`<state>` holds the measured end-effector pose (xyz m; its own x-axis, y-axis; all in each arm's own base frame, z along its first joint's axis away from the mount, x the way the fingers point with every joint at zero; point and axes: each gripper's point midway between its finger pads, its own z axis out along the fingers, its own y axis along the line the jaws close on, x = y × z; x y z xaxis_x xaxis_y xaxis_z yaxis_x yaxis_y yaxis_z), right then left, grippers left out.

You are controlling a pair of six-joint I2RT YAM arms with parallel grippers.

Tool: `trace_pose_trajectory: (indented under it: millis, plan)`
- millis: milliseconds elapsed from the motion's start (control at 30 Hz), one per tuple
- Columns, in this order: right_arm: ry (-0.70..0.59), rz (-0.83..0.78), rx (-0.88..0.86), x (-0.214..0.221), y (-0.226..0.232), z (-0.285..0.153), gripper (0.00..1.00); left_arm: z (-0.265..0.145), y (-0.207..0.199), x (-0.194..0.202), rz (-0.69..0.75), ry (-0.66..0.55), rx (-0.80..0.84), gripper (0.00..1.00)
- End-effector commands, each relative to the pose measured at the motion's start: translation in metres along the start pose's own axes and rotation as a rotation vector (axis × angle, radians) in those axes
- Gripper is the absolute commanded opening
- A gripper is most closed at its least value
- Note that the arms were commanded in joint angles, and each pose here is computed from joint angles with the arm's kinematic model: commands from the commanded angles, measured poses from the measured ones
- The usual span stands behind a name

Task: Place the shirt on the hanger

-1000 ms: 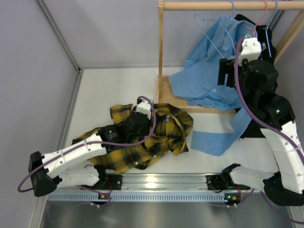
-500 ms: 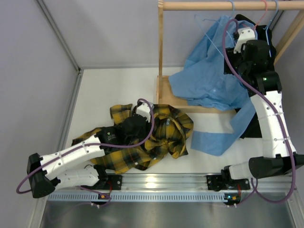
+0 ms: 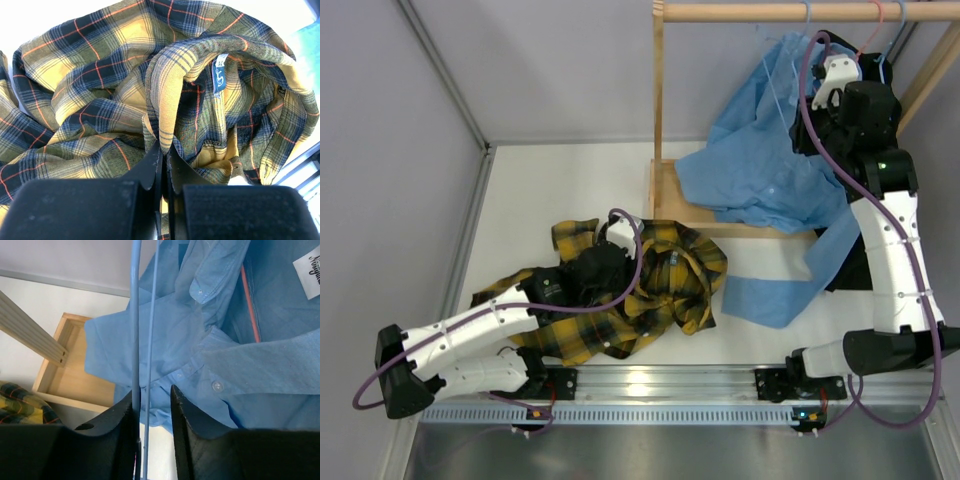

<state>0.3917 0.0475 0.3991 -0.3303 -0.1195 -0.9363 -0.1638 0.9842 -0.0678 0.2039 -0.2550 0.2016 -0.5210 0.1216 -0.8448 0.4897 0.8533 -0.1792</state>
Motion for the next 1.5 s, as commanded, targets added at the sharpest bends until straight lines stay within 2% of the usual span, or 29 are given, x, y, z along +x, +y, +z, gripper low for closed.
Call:
trace_pose_trajectory:
  millis: [0, 100, 200, 633, 1000, 1167, 1267, 1400, 1467]
  plan:
    - [-0.075, 0.018, -0.010, -0.025, -0.001, -0.015, 0.28, -0.001, -0.003, -0.003, -0.011, -0.015, 0.020, 0.00]
    - [-0.083, 0.026, -0.030, -0.026, 0.002, -0.014, 0.17, 0.001, -0.004, -0.001, -0.012, -0.007, 0.021, 0.00]
    - [-0.088, 0.031, -0.040, -0.027, 0.004, -0.013, 0.00, 0.000, -0.002, -0.002, -0.021, -0.011, 0.014, 0.00]
    - [-0.282, 0.121, -0.119, -0.072, 0.019, -0.030, 0.00, -0.012, 0.002, -0.012, -0.076, -0.066, 0.006, 0.00]
    - [-0.362, 0.112, -0.204, -0.095, 0.033, -0.044, 0.00, -0.013, 0.009, -0.019, -0.086, -0.092, -0.033, 0.00]
    - [-0.360, 0.107, -0.261, -0.074, 0.045, -0.072, 0.00, -0.009, 0.013, -0.029, -0.086, -0.100, -0.073, 0.00]
    - [-0.329, 0.119, -0.311, -0.051, 0.056, -0.084, 0.00, 0.000, 0.024, -0.031, -0.094, -0.062, -0.113, 0.00]
    - [-0.224, 0.167, -0.362, 0.003, 0.070, -0.091, 0.00, 0.008, 0.031, -0.051, -0.141, -0.063, -0.110, 0.00]
    - [-0.211, 0.163, -0.454, 0.021, 0.086, -0.111, 0.00, 0.012, 0.036, -0.054, -0.153, -0.056, -0.114, 0.00]
